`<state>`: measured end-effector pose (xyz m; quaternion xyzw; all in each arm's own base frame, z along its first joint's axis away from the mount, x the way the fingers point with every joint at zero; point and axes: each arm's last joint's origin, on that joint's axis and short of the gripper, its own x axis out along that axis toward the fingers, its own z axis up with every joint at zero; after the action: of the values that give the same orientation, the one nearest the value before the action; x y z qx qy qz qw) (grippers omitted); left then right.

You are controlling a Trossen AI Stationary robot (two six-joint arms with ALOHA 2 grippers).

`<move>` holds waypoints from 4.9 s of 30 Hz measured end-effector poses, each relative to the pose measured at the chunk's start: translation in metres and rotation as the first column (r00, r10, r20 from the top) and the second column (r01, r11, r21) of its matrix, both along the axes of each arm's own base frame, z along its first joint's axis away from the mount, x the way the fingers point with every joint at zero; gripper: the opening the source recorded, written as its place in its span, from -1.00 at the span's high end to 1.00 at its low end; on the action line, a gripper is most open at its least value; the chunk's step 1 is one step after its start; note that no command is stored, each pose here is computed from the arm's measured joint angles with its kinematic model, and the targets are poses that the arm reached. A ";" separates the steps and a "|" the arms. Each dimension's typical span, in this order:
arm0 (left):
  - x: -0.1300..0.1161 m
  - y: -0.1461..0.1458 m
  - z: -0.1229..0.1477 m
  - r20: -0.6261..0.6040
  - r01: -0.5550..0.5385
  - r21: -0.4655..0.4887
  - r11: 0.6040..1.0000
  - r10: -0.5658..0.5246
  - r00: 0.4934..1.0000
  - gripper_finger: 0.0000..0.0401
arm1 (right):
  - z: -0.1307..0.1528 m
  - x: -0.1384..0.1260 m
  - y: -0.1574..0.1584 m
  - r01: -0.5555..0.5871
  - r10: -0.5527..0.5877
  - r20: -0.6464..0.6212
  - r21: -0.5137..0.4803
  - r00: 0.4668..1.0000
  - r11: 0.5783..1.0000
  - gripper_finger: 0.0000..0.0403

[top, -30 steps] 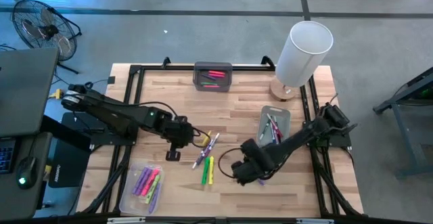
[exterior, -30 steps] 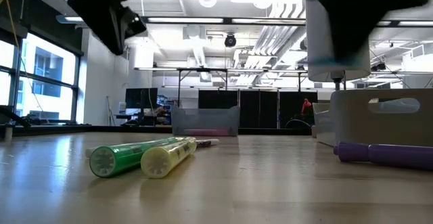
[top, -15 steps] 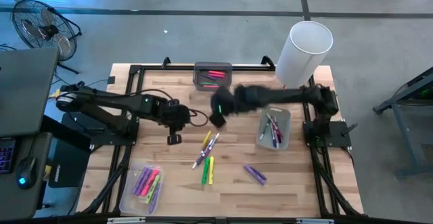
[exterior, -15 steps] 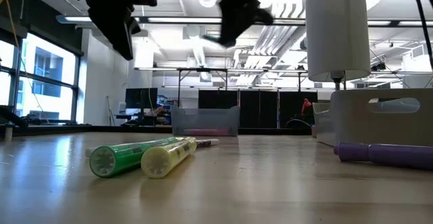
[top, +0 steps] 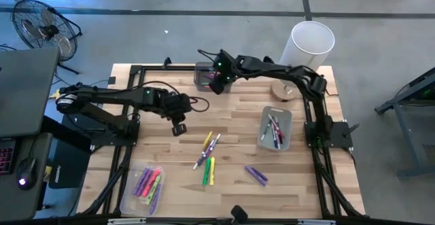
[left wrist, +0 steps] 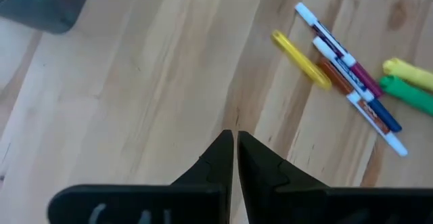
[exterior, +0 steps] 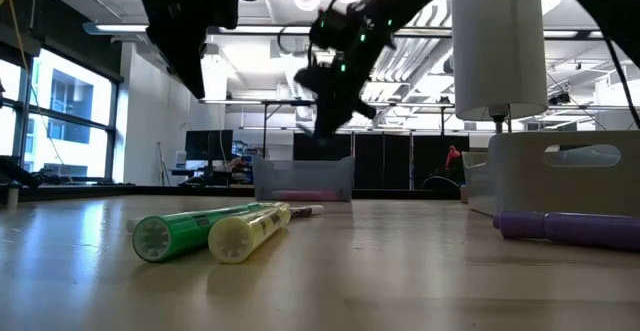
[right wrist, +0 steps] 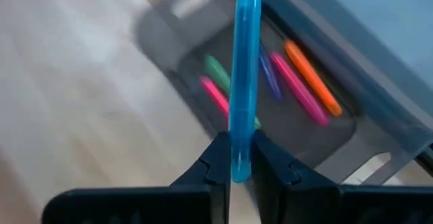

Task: Pick & Place Markers
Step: Put the blue pen into the black bin, then put the yellow pen into the black bin

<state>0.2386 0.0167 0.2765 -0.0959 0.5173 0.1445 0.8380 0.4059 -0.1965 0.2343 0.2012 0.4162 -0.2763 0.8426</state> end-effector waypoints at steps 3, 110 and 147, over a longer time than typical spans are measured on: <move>0.000 0.001 0.000 0.005 -0.035 -0.013 0.999 0.035 0.999 0.92 | -0.013 0.000 -0.008 0.018 -0.017 -0.030 0.013 0.999 1.000 0.78; 0.128 -0.020 -0.115 -0.057 -0.469 -0.116 0.875 0.466 0.883 0.14 | 0.034 -0.266 0.298 -0.256 0.188 0.406 0.120 0.894 0.959 1.00; 0.127 -0.032 -0.132 -0.169 -0.314 -0.078 0.946 0.298 0.939 0.87 | 0.035 -0.266 0.296 -0.233 0.185 0.423 0.066 0.887 0.970 1.00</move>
<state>0.3651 -0.0153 0.1444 -0.2070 0.5664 0.2533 0.7564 0.1404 0.0998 0.2693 0.2570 0.2628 -0.1107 0.9234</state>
